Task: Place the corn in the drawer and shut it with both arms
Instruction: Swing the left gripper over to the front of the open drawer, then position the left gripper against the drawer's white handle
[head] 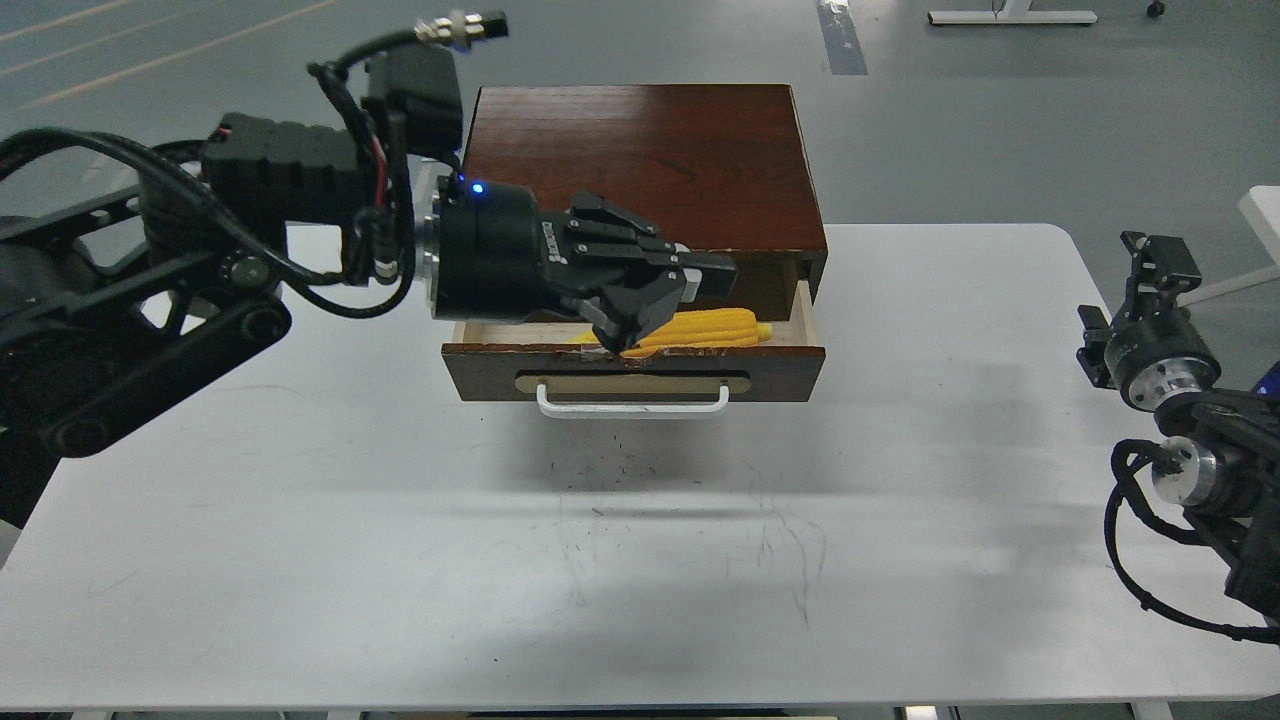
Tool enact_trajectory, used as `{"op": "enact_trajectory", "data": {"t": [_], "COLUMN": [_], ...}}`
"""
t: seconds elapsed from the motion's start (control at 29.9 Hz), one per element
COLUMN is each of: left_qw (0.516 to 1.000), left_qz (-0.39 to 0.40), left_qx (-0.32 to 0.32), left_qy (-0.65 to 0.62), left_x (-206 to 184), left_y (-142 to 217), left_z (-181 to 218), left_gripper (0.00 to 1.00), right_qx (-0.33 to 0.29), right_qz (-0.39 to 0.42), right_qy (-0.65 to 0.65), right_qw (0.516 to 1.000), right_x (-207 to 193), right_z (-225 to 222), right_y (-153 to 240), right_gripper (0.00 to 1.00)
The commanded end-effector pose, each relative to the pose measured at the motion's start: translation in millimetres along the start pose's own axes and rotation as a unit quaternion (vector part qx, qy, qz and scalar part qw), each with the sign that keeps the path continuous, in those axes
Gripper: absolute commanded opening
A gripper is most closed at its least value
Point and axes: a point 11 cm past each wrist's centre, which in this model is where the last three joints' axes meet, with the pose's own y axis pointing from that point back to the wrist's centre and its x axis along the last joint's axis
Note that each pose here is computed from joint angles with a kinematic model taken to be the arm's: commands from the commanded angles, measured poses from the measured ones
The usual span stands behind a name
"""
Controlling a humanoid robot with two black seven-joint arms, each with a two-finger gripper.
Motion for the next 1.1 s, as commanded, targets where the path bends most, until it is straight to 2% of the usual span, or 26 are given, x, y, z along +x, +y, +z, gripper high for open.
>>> {"op": "enact_trajectory", "data": {"t": [0.0, 0.23, 0.4, 0.7, 1.07], "left_qw": [0.997, 0.974, 0.965, 0.971, 0.975], "left_qz": [-0.055, -0.176, -0.21, -0.15, -0.117], "left_qx": [0.009, 0.007, -0.026, -0.045, -0.012], "left_qy": [-0.046, -0.144, -0.154, -0.179, -0.188], "left_x": [-17.7, -61.1, -90.7, -89.2, -83.8], "left_y": [-10.3, -27.0, -29.6, -34.3, -28.4], "left_z": [1.2, 9.5, 27.4, 30.7, 5.5], "left_gripper": [0.0, 0.0, 0.0, 0.0, 0.0], "right_qx": [0.001, 0.002, 0.003, 0.001, -0.004], "right_qz": [-0.003, -0.004, -0.003, -0.002, 0.0], "right_qy": [-0.002, -0.002, -0.002, -0.001, 0.002], "right_qw": [1.0, 1.0, 1.0, 1.0, 1.0], "right_x": [-4.0, -5.7, -4.4, -4.0, -3.2], "right_z": [-0.4, -1.5, -1.9, -0.9, 3.9], "right_y": [-1.5, -2.3, -2.2, -1.7, 0.3], "right_gripper": [1.0, 1.0, 1.0, 1.0, 1.0]}}
